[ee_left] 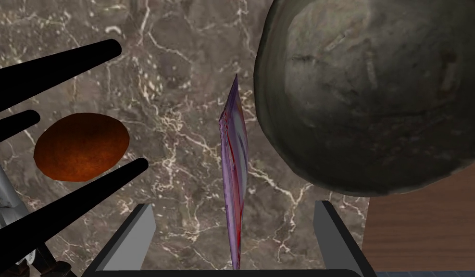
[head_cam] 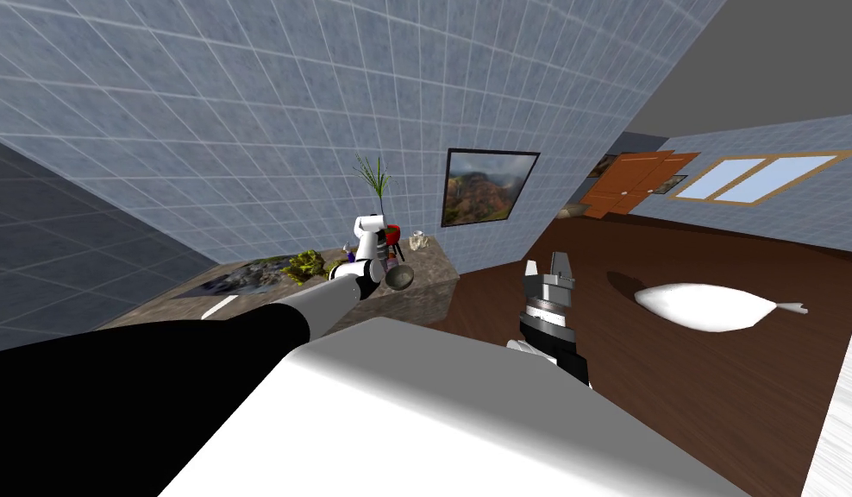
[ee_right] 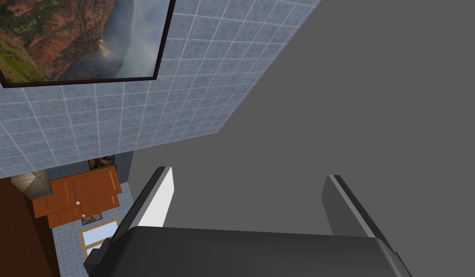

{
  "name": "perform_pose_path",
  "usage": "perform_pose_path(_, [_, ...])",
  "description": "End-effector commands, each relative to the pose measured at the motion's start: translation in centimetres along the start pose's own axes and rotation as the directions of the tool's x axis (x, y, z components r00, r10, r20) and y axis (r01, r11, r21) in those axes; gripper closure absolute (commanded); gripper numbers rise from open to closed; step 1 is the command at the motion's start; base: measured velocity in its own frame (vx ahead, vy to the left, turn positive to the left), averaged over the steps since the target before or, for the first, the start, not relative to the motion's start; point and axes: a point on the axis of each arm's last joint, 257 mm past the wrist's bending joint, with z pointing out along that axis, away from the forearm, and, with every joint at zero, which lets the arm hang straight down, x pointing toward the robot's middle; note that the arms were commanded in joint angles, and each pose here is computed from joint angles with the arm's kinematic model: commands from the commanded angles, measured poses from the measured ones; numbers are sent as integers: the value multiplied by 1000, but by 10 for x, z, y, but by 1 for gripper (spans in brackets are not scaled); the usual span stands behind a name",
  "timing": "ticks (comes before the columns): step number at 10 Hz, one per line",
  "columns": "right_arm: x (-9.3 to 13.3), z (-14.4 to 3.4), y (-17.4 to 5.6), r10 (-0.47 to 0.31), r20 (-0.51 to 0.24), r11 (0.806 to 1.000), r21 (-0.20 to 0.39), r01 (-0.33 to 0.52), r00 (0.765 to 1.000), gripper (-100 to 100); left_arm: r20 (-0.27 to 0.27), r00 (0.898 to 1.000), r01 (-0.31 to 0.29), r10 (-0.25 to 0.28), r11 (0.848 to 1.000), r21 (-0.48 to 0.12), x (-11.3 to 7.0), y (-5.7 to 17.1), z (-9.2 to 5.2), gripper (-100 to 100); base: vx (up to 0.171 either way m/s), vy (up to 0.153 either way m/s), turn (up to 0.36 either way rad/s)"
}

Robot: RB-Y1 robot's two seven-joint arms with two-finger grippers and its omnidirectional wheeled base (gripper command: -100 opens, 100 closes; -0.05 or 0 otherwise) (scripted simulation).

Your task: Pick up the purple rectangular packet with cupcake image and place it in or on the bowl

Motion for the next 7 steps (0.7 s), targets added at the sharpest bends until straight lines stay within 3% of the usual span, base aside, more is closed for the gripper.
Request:
perform_pose_path(1, [0, 0, 0, 0, 0, 1000, 0, 0, 1000, 0, -1, 1000, -2, 2, 1000, 3, 1, -1, 10, -100, 4, -5, 11])
perform_pose_path(2, [0, 0, 0, 0, 0, 1000, 0, 0, 1000, 0, 0, 1000, -1, 1, 1000, 2, -1, -1, 5, -100, 0, 0, 0])
perform_pose_path(3, [0, 0, 0, 0, 0, 1000, 0, 0, 1000, 0, 0, 1000, -2, 2, 1000, 4, -1, -1, 6, 100, 0, 0, 0])
perform_pose_path(7, [0, 0, 0, 0, 0, 1000, 0, 0, 1000, 0, 0, 1000, -1, 1, 1000, 3, -1, -1, 6, 100, 0, 0, 0])
